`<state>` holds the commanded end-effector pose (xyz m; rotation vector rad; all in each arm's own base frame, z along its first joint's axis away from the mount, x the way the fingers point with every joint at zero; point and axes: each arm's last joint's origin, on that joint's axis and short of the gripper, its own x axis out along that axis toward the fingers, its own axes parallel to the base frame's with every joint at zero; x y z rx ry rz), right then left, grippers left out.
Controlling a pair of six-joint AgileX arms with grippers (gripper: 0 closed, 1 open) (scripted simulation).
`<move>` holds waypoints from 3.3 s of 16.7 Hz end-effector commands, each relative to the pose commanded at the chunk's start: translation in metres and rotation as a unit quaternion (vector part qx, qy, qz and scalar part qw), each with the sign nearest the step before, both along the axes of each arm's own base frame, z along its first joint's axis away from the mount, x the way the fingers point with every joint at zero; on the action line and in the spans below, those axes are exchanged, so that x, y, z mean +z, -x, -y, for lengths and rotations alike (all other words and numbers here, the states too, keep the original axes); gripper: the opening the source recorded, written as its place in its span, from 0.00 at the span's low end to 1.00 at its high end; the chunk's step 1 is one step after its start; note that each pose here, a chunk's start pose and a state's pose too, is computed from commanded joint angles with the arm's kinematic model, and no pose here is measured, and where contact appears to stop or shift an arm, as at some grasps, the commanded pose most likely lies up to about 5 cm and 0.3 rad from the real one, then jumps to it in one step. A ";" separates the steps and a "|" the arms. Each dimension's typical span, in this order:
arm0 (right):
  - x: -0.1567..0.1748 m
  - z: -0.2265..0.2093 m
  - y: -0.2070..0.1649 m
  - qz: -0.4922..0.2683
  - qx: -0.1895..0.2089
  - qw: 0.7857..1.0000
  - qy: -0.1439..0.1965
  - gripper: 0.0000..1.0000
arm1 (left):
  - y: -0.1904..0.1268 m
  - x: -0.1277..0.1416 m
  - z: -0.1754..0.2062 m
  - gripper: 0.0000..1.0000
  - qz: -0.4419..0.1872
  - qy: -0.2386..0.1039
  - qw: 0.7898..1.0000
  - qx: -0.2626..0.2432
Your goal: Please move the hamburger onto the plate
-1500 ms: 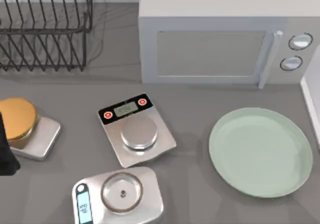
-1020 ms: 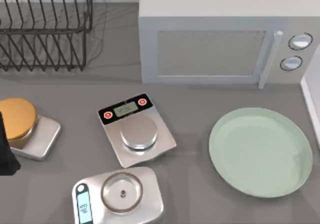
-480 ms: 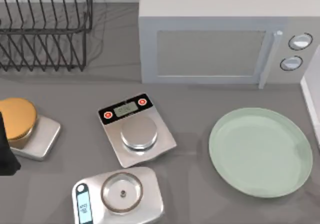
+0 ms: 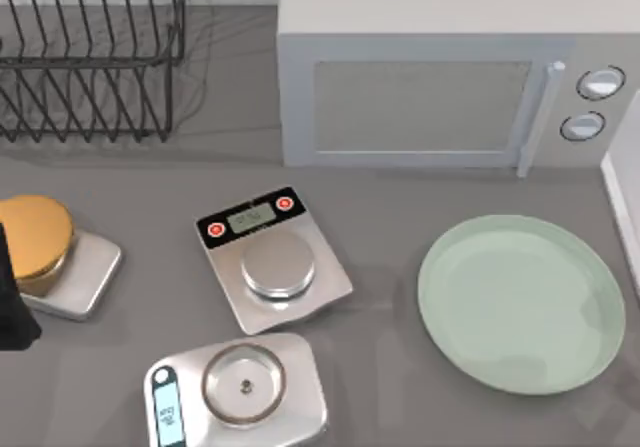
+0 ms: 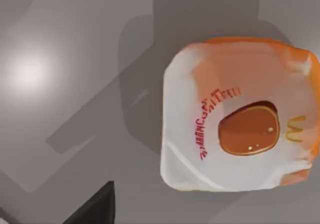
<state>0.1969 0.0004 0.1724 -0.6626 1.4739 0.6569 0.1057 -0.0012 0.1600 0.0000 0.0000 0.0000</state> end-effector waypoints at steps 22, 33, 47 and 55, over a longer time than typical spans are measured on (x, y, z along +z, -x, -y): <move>-0.080 0.000 0.000 -0.001 0.001 1.000 0.000 0.85 | 0.000 0.000 0.000 1.00 0.000 0.000 1.000 0.000; -0.080 0.000 0.000 -0.001 0.001 1.000 0.000 0.02 | 0.000 0.000 0.000 1.00 0.000 0.000 1.000 0.000; -0.033 0.000 -0.009 0.007 -0.003 1.000 -0.006 0.00 | 0.000 0.000 0.000 1.00 0.000 0.000 1.000 0.000; 0.041 0.000 -0.002 0.004 -0.006 1.000 -0.006 0.00 | 0.000 0.000 0.000 1.00 0.000 0.000 1.000 0.000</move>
